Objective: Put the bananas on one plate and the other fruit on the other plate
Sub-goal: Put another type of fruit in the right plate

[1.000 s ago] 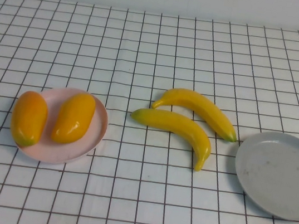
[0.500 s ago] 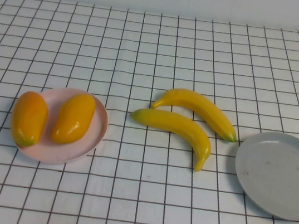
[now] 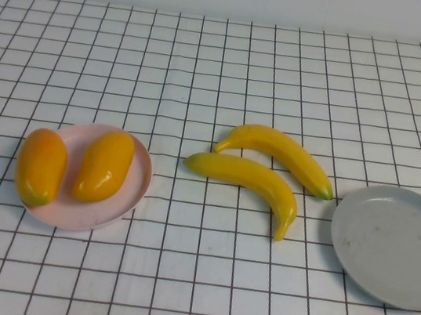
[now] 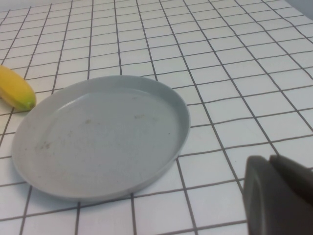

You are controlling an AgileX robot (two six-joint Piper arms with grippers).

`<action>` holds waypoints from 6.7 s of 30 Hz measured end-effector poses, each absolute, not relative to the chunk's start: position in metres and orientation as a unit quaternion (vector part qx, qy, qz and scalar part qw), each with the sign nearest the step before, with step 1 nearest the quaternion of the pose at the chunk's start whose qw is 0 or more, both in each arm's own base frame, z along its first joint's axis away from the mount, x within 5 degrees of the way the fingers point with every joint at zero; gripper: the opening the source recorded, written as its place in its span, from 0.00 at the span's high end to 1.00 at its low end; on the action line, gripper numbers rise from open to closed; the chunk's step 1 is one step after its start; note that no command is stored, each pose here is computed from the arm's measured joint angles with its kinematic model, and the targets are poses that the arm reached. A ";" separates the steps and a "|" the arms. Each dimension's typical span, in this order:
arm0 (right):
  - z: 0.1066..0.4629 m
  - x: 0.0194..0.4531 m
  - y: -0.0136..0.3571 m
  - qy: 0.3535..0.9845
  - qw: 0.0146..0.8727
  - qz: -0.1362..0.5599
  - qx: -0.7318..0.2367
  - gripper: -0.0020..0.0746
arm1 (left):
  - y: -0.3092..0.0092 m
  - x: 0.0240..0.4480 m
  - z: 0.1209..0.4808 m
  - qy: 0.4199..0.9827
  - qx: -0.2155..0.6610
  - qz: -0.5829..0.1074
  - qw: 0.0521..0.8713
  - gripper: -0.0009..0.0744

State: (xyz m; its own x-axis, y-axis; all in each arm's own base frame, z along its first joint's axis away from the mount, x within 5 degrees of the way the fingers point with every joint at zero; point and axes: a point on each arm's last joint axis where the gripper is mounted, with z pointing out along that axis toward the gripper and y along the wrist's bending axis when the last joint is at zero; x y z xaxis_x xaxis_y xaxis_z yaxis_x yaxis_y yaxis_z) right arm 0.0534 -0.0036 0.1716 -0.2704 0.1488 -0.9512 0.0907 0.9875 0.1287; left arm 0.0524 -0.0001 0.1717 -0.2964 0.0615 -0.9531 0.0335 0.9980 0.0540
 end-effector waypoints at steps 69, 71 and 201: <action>0.385 0.212 0.036 0.894 0.382 0.136 -0.190 1.00 | 0.000 0.052 0.172 0.805 0.030 0.012 0.592 0.99; 0.377 0.240 0.042 0.912 0.322 0.115 -0.225 1.00 | 0.000 0.052 0.172 0.805 0.030 0.012 0.592 0.99; 0.281 0.404 0.177 0.946 0.149 0.047 -0.283 0.58 | 0.000 0.052 0.172 0.805 0.030 0.013 0.592 0.99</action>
